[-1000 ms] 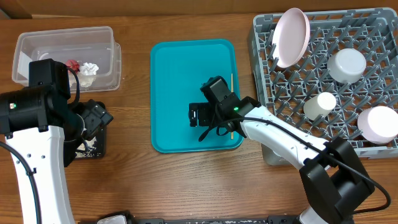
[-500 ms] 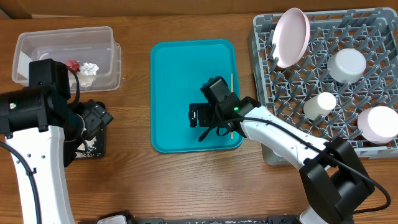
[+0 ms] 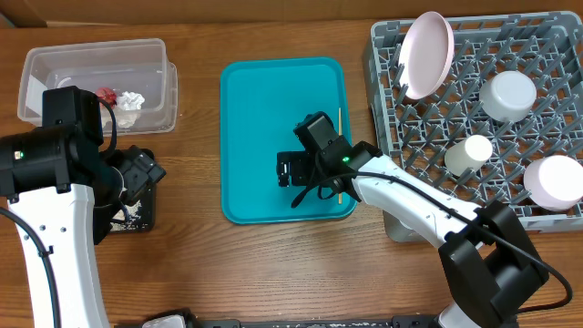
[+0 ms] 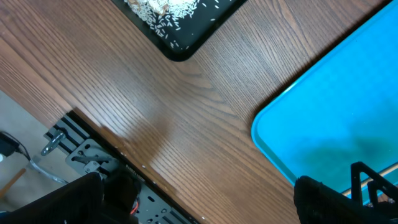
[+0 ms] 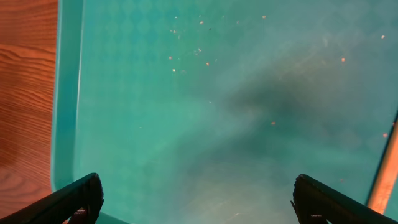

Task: Sort waste into correct bins and load items into the dishwasher
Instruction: 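Align the right gripper fingers around the wooden stick and close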

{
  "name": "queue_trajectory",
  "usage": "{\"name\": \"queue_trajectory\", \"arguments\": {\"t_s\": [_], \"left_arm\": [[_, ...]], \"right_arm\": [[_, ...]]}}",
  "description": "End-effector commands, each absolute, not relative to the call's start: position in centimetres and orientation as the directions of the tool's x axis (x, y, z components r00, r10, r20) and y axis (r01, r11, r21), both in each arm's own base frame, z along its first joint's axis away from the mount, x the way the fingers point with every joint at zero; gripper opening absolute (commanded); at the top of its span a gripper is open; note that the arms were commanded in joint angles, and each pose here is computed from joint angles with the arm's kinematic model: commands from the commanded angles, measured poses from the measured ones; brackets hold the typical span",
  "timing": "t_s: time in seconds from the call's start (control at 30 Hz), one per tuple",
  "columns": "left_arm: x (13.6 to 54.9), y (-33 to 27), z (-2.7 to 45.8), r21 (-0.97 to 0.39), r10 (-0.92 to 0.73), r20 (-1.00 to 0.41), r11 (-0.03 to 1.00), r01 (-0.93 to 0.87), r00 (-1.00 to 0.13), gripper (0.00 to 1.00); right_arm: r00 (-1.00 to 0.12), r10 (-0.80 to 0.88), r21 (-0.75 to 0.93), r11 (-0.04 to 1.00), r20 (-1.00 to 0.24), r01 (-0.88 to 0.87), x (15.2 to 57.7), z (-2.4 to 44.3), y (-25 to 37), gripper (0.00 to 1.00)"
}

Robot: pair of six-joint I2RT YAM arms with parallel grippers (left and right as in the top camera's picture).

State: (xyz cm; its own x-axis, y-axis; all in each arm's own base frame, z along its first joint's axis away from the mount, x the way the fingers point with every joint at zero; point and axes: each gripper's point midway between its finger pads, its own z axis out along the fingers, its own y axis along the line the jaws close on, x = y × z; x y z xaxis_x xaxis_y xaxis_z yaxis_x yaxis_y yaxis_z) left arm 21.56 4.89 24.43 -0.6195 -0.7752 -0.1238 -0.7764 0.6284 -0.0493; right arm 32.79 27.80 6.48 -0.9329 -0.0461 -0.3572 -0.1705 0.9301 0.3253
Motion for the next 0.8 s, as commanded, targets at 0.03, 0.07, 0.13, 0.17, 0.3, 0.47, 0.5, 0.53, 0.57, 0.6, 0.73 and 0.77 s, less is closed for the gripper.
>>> {"name": "queue_trajectory", "arguments": {"t_s": [0.03,0.07,0.13,0.17,0.3,0.47,0.5,0.53,0.57,0.6,0.73,0.77], "left_arm": [[21.5,5.2,24.3,-0.033,-0.778,-0.130,0.623,-0.781,-0.615,1.00],[21.5,5.2,24.3,-0.033,-0.778,-0.130,0.623,-0.781,-0.615,1.00],[21.5,5.2,24.3,-0.033,-0.778,-0.130,0.623,-0.781,-0.615,1.00],[21.5,5.2,24.3,-0.033,-0.778,-0.130,0.623,-0.781,-0.615,1.00],[21.5,5.2,24.3,-0.033,-0.778,-0.130,0.623,-0.781,-0.615,1.00],[21.5,5.2,24.3,-0.033,-0.778,-0.130,0.623,-0.781,-0.615,1.00],[21.5,5.2,24.3,-0.033,-0.778,-0.130,0.623,-0.781,-0.615,1.00],[21.5,5.2,24.3,-0.033,-0.778,-0.130,0.623,-0.781,-0.615,1.00],[21.5,5.2,24.3,-0.033,-0.778,-0.130,0.623,-0.781,-0.615,1.00],[21.5,5.2,24.3,-0.033,-0.778,-0.130,0.623,-0.781,-0.615,1.00],[21.5,5.2,24.3,-0.033,-0.778,-0.130,0.623,-0.781,-0.615,1.00],[21.5,5.2,24.3,-0.033,-0.778,-0.130,0.623,-0.781,-0.615,1.00]], "right_arm": [[-0.900,-0.106,0.213,0.954,-0.423,-0.213,34.0,6.7,26.1,1.00],[-0.900,-0.101,0.190,0.962,-0.424,-0.198,34.3,6.7,25.4,1.00],[-0.907,-0.080,0.168,0.972,-0.414,-0.163,34.8,6.9,24.0,1.00],[-0.910,-0.067,0.168,0.975,-0.409,-0.148,35.1,7.0,23.5,1.00],[-0.918,-0.017,0.178,0.980,-0.396,-0.094,36.3,7.3,21.6,1.00],[-0.929,0.005,0.231,0.969,-0.371,-0.087,36.5,7.3,21.4,1.00],[-0.928,0.005,0.235,0.968,-0.372,-0.089,36.5,7.3,21.5,1.00],[-0.927,0.002,0.237,0.967,-0.374,-0.093,36.5,7.3,21.7,1.00],[-0.926,-0.001,0.237,0.966,-0.376,-0.098,36.5,7.3,21.9,1.00],[-0.926,-0.007,0.238,0.966,-0.379,-0.104,36.4,7.2,22.1,1.00],[-0.921,-0.024,0.238,0.963,-0.388,-0.125,36.6,6.5,23.2,1.00],[-0.922,-0.028,0.231,0.965,-0.387,-0.126,36.6,6.1,23.3,1.00]]}}
